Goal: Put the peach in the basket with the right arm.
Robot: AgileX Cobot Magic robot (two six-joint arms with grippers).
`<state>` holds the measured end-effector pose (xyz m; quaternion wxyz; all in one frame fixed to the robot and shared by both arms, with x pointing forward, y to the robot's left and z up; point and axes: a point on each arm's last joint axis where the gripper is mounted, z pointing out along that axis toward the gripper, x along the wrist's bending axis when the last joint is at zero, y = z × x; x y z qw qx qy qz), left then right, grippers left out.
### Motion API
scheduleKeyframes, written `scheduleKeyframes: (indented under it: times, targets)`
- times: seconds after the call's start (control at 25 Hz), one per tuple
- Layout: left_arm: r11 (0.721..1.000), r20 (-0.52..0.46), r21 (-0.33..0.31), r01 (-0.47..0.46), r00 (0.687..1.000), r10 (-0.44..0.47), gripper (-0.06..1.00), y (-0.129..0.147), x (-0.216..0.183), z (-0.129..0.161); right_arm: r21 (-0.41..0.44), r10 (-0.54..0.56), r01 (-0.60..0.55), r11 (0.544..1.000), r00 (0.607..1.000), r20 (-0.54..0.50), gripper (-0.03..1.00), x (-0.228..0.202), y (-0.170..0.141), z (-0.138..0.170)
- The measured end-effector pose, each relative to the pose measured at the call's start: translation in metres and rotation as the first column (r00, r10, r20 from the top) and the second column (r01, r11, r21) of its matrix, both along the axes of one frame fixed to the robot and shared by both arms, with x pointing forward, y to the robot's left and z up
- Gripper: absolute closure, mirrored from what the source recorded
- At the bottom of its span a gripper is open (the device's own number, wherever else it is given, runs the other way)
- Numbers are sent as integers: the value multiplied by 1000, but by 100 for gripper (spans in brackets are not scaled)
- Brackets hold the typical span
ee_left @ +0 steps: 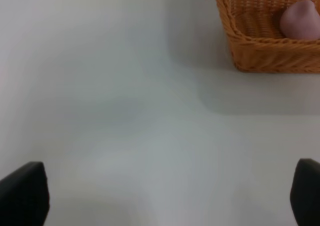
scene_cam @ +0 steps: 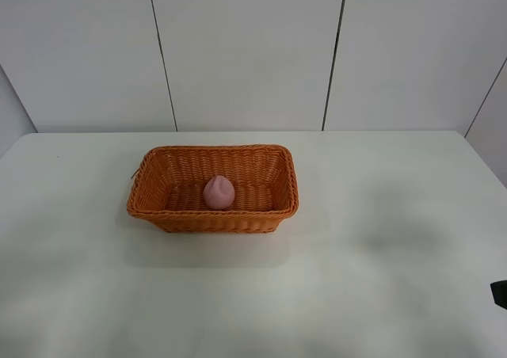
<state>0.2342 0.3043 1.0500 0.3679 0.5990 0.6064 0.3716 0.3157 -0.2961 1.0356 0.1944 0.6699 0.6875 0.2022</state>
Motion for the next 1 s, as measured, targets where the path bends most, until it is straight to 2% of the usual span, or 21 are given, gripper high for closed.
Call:
scheduleKeyframes:
  times: [0.08, 0.24, 0.48, 0.6, 1.0]
  targets:
    - [1000, 0, 0, 0, 1000, 0, -5, 0, 0, 0, -1, 6, -6, 1000, 994, 114, 32, -15, 0, 4]
    - [1000, 0, 0, 0, 1000, 0, -5, 0, 0, 0, 5, 4, -6, 1000, 950, 311, 32, -43, -1, 14]
    - [1000, 0, 0, 0, 1000, 0, -5, 0, 0, 0, 10, 2, -7, 1000, 871, 492, 32, -73, -2, 17]
    - [1000, 0, 0, 0, 1000, 0, -5, 0, 0, 0, 11, 1, -8, 1000, 849, 529, 32, -80, -3, 17]
    - [1000, 0, 0, 0, 1000, 0, -5, 0, 0, 0, 11, 1, -8, 1000, 850, 527, 32, -80, -3, 17]
